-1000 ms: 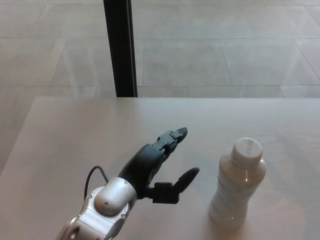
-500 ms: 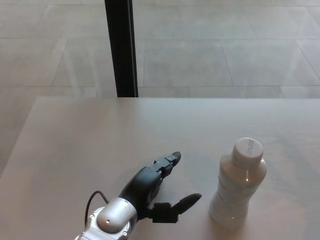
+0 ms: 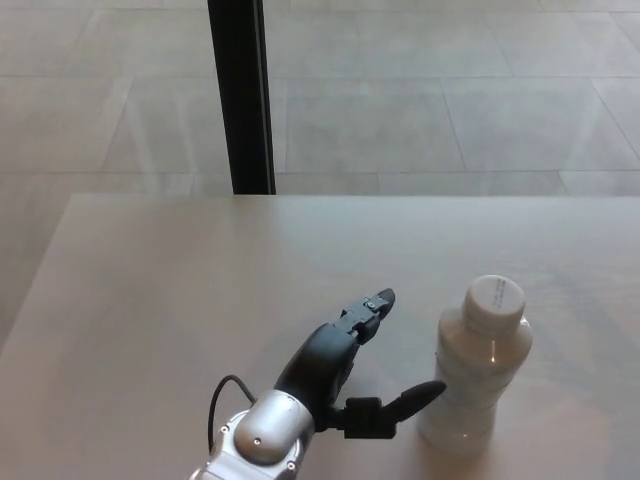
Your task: The robot uses its left hand to to lift the bottle kept on the middle of the desk and tilts it towards its right hand. It then uses its right hand to rotate its cap to open it and places the bottle and cap back on the desk
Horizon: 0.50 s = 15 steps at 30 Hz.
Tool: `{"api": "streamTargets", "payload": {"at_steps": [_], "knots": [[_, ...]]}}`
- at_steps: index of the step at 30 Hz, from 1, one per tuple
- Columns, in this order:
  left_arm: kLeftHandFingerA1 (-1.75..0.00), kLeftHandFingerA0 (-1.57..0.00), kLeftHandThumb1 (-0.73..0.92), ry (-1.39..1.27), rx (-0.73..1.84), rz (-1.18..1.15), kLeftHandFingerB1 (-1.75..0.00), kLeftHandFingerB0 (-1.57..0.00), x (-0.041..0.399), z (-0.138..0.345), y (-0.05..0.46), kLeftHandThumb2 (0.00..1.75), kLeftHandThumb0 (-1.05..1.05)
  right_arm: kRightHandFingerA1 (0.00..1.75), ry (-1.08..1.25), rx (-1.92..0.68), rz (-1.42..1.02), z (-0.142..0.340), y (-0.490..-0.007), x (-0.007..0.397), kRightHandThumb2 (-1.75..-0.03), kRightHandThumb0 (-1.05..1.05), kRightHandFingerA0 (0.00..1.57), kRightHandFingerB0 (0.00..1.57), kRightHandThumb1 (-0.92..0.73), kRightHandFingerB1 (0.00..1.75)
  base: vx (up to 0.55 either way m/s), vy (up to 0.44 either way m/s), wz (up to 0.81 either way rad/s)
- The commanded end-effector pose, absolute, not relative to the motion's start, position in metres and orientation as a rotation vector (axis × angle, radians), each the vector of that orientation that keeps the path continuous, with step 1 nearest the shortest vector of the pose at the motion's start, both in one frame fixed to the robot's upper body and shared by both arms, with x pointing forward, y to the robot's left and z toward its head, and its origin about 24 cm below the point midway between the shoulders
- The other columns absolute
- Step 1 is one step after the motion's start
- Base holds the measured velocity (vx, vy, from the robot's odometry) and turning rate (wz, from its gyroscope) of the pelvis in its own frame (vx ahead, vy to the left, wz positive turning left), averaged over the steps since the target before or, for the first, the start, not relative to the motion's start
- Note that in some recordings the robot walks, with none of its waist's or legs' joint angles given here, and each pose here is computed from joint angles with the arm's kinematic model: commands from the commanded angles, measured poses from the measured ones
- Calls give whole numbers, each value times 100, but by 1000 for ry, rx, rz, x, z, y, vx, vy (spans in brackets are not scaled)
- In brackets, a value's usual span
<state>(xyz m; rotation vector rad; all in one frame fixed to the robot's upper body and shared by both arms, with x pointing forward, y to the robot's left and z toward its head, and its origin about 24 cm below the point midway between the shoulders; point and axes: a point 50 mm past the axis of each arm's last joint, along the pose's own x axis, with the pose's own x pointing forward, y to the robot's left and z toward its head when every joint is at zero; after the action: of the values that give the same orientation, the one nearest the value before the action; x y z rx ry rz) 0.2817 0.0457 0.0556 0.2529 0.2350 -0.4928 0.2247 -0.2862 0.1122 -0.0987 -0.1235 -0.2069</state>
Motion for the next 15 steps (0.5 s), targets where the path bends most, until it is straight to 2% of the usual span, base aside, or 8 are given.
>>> {"api": "streamTargets", "payload": {"at_steps": [1,2,4,5,6,9,10,15], "knots": [[0,0,61,169,343,-484,0,0,281,53,42,59,-98,57,-137,-89,-224,113,-286,226,-62,-66,43,37,-71,32,0,0,0],[0,0,49,173,373,-500,0,0,278,49,41,79,-98,58,-141,-90,-222,113,-286,225,-62,-67,43,38,-70,32,0,0,0],[0,0,54,180,367,-513,0,0,276,45,41,71,-93,59,-143,-90,-218,114,-286,225,-62,-68,43,38,-70,32,0,0,0],[0,0,59,188,366,-513,0,0,274,45,41,58,-94,60,-142,-92,-223,114,-286,225,-61,-68,44,38,-70,32,0,0,0],[0,0,49,197,364,-514,0,0,273,43,40,78,-95,60,-140,-92,-224,114,-287,225,-62,-67,43,38,-71,33,0,0,0],[0,0,49,200,370,-515,0,0,272,41,38,80,-98,59,-136,-92,-231,113,-288,225,-62,-68,41,38,-70,33,0,0,0],[0,0,61,203,365,-519,0,0,272,42,37,59,-98,60,-137,-92,-230,113,-288,225,-62,-69,40,37,-71,32,0,0,0],[0,0,62,181,414,-526,0,0,277,48,20,60,-100,61,-133,-76,-238,110,-287,225,-61,-69,42,38,-69,32,0,0,0]]}}
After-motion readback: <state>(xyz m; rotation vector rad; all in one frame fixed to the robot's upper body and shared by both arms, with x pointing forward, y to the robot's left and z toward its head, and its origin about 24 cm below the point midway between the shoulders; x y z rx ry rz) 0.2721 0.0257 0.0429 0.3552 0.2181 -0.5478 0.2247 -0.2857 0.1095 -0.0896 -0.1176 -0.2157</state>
